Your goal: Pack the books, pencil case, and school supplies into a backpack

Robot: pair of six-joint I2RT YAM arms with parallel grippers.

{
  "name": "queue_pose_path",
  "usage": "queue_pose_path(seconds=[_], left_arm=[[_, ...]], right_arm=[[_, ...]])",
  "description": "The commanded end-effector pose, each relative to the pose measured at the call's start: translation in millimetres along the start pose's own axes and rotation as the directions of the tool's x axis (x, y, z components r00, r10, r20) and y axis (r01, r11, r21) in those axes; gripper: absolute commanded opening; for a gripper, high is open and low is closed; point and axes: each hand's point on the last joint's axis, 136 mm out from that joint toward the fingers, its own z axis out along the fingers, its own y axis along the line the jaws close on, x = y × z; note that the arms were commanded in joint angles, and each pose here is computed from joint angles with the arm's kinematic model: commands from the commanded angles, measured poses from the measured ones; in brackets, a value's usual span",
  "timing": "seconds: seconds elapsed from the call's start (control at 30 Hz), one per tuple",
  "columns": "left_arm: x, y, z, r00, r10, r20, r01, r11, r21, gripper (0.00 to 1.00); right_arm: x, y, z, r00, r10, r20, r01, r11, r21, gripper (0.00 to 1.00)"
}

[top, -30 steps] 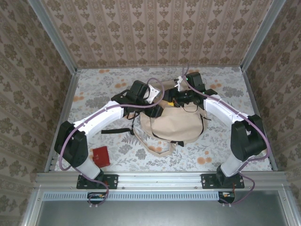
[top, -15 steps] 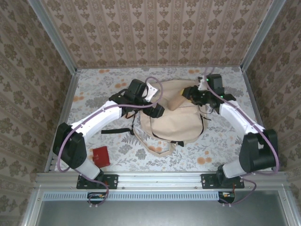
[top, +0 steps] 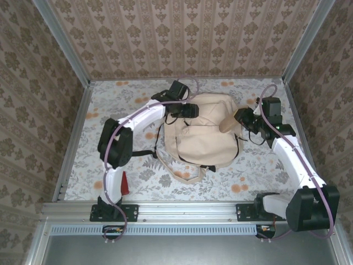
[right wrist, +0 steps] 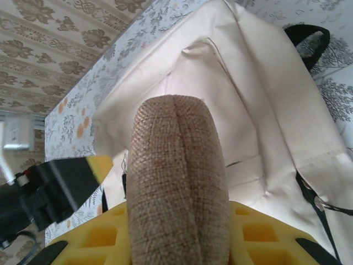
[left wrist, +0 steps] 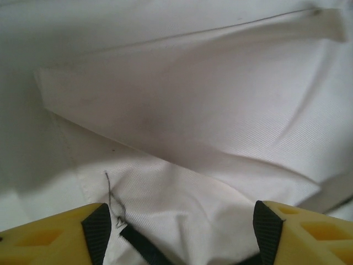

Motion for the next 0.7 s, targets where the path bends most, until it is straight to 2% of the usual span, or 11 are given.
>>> queue_pose_path(seconds=[0.0, 0.27, 0.47, 0.53, 0.67], left_arm=[[-8, -16, 6, 0.985, -0.170, -0.013, 0.171, 0.984, 0.046, 0.66], [1, -30, 37, 0.956, -0.281, -0.078, 0.287, 0.955, 0.079, 0.51], [-6, -35, 43, 0.954, -0.292, -0.069, 0.298, 0.948, 0.110, 0.39], [-11, -34, 44, 0.954, -0.295, -0.057, 0.300, 0.947, 0.116, 0.33], [-21, -35, 35, 0.950, -0.310, -0.034, 0.312, 0.940, 0.136, 0.13]], right_arm=[[0, -6, -9, 0.999, -0.018, 0.027, 0.018, 0.999, 0.027, 0.27], [3, -8, -11, 1.000, -0.007, 0.028, 0.006, 1.000, 0.022, 0.27], [7, -8, -7, 1.000, 0.002, 0.012, -0.002, 1.000, 0.008, 0.28], [9, -8, -6, 1.000, 0.007, 0.008, -0.007, 1.000, 0.003, 0.27], [12, -10, -5, 1.000, 0.017, 0.002, -0.017, 1.000, -0.003, 0.27]])
